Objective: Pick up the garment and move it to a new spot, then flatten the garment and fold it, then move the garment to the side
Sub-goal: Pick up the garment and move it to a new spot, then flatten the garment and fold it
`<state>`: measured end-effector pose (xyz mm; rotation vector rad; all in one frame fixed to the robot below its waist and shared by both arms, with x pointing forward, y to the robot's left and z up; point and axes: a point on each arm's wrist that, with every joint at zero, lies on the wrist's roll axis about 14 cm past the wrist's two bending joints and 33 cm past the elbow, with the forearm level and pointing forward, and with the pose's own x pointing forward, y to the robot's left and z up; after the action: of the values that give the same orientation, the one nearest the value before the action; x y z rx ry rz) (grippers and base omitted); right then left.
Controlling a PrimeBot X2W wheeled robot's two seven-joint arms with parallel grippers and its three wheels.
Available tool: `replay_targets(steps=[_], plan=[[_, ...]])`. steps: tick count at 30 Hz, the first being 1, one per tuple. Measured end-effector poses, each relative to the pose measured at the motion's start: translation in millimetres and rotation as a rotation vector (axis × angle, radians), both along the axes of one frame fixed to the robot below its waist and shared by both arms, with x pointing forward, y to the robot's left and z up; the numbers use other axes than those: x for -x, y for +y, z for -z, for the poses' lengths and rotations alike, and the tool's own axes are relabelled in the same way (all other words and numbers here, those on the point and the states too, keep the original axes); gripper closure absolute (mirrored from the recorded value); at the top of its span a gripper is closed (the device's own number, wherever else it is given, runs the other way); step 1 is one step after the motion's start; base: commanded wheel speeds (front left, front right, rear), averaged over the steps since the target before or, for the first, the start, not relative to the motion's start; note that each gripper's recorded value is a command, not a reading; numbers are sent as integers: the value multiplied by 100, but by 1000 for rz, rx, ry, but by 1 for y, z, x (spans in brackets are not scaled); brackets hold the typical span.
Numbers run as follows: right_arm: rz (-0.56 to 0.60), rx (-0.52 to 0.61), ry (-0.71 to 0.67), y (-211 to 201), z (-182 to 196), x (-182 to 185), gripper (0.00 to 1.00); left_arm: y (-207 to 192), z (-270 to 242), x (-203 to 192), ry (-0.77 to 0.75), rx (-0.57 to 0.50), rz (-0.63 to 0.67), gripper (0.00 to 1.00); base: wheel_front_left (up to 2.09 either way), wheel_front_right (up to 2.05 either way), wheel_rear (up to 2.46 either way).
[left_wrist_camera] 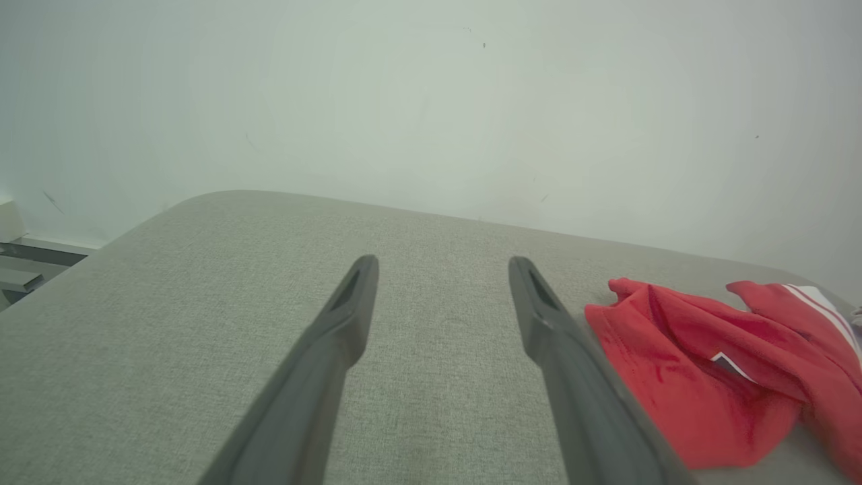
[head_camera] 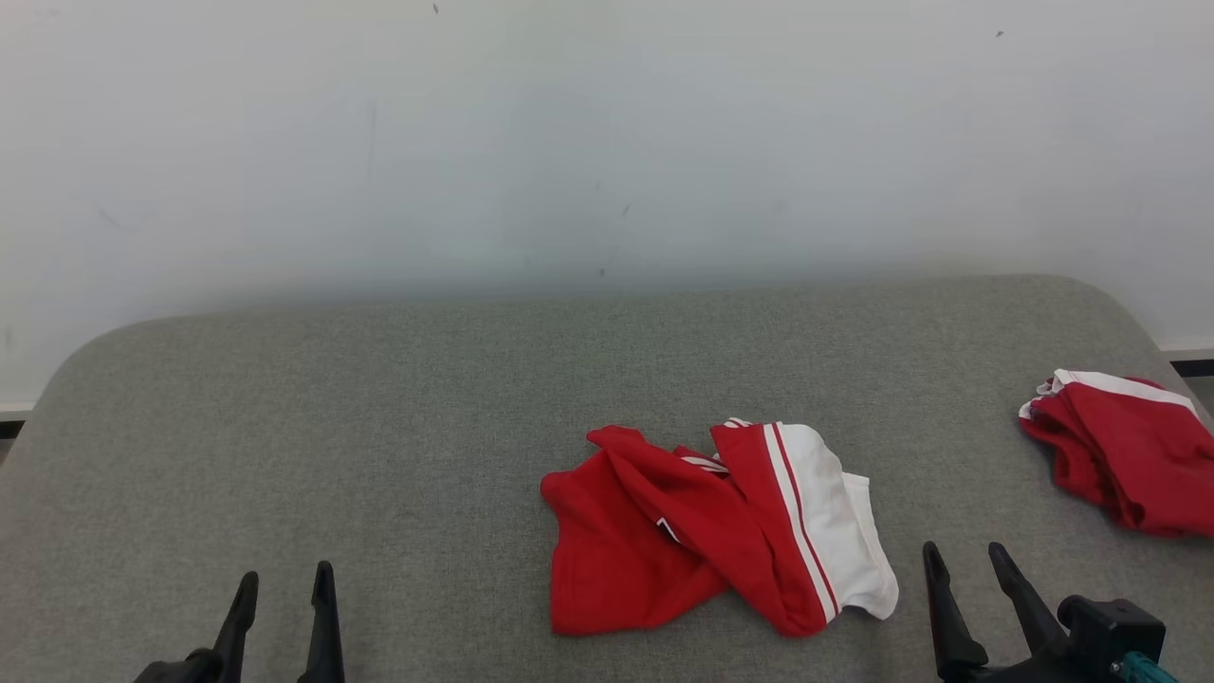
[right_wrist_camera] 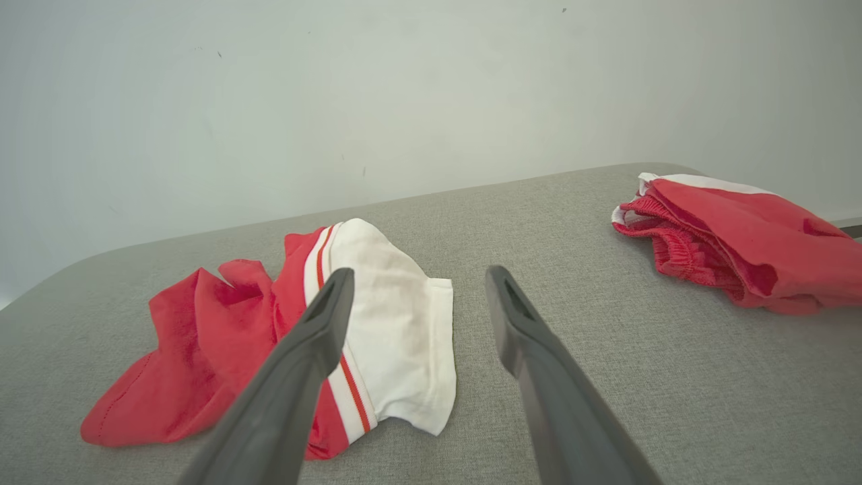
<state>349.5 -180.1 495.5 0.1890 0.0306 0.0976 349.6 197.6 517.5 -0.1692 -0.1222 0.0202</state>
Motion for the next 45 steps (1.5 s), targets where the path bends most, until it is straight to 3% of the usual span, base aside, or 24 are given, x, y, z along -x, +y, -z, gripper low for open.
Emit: replay_targets(steps=[39, 42, 45], plan=[[-30, 11, 26, 10, 6, -5, 0, -8, 13, -2, 40, -9, 24, 0, 0, 0, 0], [-20, 7, 60, 6, 13, -4, 0, -11, 14, -3, 42, -9, 30, 0, 0, 0, 0], [-19, 0, 178, 3, 34, -4, 0, -13, 14, -4, 42, -4, 37, 0, 0, 0, 0]])
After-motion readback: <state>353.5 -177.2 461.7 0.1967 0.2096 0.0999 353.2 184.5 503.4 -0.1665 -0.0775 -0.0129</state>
